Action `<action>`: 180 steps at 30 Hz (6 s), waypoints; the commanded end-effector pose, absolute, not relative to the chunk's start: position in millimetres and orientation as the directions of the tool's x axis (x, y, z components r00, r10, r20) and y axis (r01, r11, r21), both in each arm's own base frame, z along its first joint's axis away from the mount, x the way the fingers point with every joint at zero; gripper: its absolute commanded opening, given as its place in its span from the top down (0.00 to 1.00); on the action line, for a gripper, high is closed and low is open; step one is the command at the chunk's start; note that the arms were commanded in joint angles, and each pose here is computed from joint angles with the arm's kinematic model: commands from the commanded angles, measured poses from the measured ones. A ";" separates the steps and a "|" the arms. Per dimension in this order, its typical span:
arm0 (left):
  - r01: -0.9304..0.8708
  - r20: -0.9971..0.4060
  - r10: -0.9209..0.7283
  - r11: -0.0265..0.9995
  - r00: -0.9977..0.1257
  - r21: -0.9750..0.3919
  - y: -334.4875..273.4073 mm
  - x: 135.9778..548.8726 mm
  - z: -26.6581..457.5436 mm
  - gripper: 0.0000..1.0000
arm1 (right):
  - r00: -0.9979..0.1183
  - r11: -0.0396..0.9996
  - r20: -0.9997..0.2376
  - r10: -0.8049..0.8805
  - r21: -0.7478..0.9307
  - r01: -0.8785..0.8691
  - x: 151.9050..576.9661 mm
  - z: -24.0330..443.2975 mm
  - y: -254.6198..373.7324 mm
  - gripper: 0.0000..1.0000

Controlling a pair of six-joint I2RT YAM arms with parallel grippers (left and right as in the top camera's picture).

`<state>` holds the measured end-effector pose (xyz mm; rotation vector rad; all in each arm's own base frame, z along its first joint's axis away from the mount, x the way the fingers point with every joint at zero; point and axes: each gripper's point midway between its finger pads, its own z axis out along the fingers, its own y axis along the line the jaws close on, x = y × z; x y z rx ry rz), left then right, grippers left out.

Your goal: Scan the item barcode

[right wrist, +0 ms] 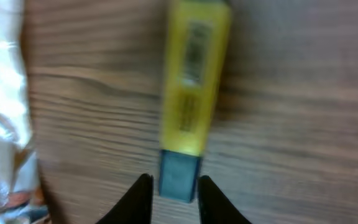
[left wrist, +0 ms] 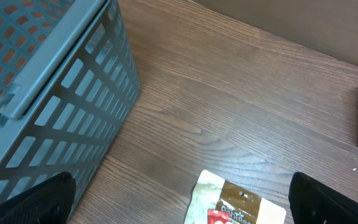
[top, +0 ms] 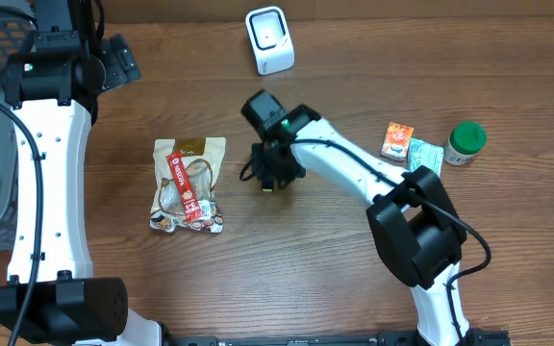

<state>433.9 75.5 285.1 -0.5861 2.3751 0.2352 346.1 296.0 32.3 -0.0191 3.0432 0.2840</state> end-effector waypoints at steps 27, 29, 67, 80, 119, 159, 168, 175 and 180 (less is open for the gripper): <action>-0.485 -0.655 -0.359 0.874 -0.665 0.013 77.3 436.3 284.9 0.00 | -0.996 0.963 0.025 0.089 0.254 0.093 330.0 -4.9 292.8 0.72; -0.485 -0.655 -0.359 0.874 -0.665 0.013 77.3 436.3 284.9 0.00 | -0.996 0.963 0.023 0.089 0.254 0.092 329.5 -7.1 292.3 0.81; -0.485 -0.655 -0.359 0.874 -0.665 0.013 77.3 436.3 284.9 0.01 | -0.971 0.986 -0.213 -0.110 -0.144 -0.081 332.5 2.9 266.5 0.80; -0.485 -0.655 -0.359 0.874 -0.665 0.013 77.3 436.3 284.9 0.00 | -0.972 0.988 -0.208 -0.107 -0.134 -0.080 331.2 2.5 268.5 0.80; -0.485 -0.655 -0.359 0.874 -0.665 0.013 77.3 436.3 284.9 0.00 | -0.935 0.983 -0.305 -0.182 -0.094 -0.160 324.6 7.1 313.1 0.75; -0.485 -0.655 -0.359 0.874 -0.665 0.014 77.3 436.2 284.9 0.00 | -0.912 0.962 -0.314 -0.262 -0.157 -0.222 330.8 1.1 308.9 0.78; -0.485 -0.655 -0.359 0.874 -0.665 0.013 77.3 436.3 284.9 0.00 | -0.900 0.955 -0.331 -0.284 -0.185 -0.233 335.7 4.4 306.9 0.63; -0.485 -0.655 -0.359 0.874 -0.665 0.013 77.3 436.3 284.9 0.00 | -0.906 0.956 -0.314 -0.282 -0.167 -0.240 332.1 2.6 308.8 0.78; -0.485 -0.655 -0.359 0.874 -0.665 0.013 77.3 436.3 284.9 0.00 | -0.905 0.957 -0.320 -0.281 -0.163 -0.240 333.2 2.8 310.0 0.69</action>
